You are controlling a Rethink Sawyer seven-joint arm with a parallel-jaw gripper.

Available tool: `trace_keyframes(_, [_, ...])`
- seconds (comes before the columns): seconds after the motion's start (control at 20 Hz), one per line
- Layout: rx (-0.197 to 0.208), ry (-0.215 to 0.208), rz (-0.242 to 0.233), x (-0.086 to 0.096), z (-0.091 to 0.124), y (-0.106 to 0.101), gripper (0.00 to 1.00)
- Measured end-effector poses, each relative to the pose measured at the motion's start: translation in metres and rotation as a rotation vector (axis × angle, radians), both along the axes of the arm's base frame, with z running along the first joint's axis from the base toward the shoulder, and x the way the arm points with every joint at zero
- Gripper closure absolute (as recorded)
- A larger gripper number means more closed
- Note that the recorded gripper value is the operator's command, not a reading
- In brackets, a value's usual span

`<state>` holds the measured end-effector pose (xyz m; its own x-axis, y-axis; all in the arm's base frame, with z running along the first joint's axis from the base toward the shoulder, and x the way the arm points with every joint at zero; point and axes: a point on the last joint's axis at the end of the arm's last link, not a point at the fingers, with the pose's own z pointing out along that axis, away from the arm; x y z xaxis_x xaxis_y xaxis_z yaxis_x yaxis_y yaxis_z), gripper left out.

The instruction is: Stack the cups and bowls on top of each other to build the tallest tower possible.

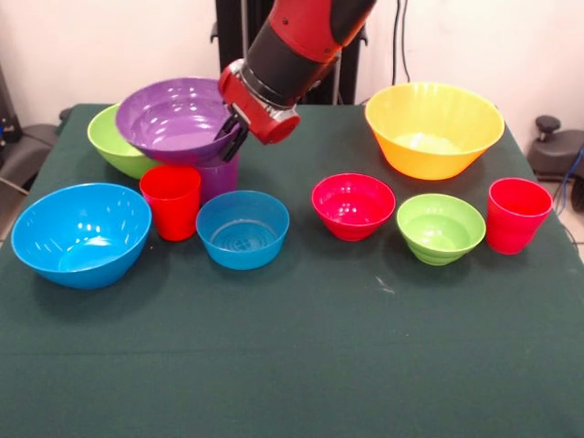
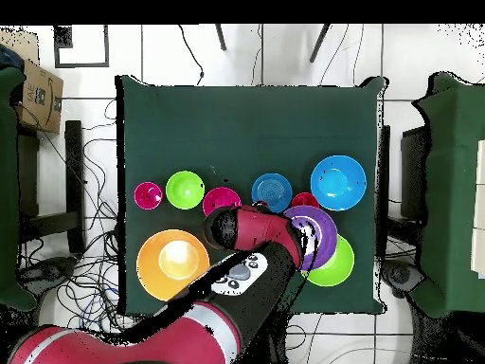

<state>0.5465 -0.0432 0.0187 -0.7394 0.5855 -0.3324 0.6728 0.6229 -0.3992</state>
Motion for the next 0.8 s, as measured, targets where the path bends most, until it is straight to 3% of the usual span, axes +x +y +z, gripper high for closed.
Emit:
trace_keyframes(0.4, [0.005,-0.016,-0.028,0.009,0.001,-0.022,1.0])
trace_keyframes(0.8, [0.003,-0.013,-0.019,0.009,0.001,-0.024,1.0])
